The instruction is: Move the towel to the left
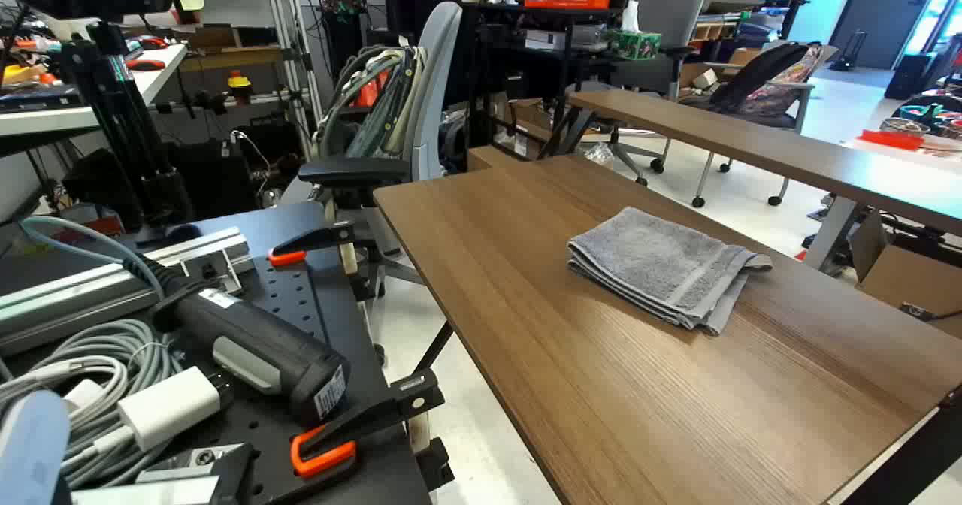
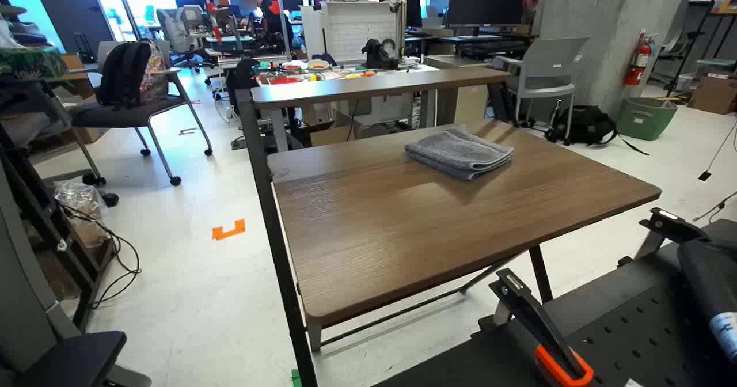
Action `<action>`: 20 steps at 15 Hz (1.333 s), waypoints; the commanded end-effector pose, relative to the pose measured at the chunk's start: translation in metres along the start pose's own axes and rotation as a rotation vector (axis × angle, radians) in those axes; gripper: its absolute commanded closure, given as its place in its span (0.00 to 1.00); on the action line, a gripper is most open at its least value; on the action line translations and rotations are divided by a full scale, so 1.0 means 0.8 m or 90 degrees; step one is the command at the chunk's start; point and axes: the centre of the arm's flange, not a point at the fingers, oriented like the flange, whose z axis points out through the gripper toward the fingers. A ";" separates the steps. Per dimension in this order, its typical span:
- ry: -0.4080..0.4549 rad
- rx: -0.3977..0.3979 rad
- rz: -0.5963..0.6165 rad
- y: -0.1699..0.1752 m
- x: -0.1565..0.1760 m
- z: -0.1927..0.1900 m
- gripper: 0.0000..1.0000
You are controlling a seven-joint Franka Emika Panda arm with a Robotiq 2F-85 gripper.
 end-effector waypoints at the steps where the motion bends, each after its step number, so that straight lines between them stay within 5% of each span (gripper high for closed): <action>1: 0.000 0.000 0.000 0.000 0.000 0.000 0.00; 12: 0.000 0.000 0.000 0.000 0.000 0.000 0.00; 20: 0.062 0.091 0.045 0.031 0.092 0.002 0.00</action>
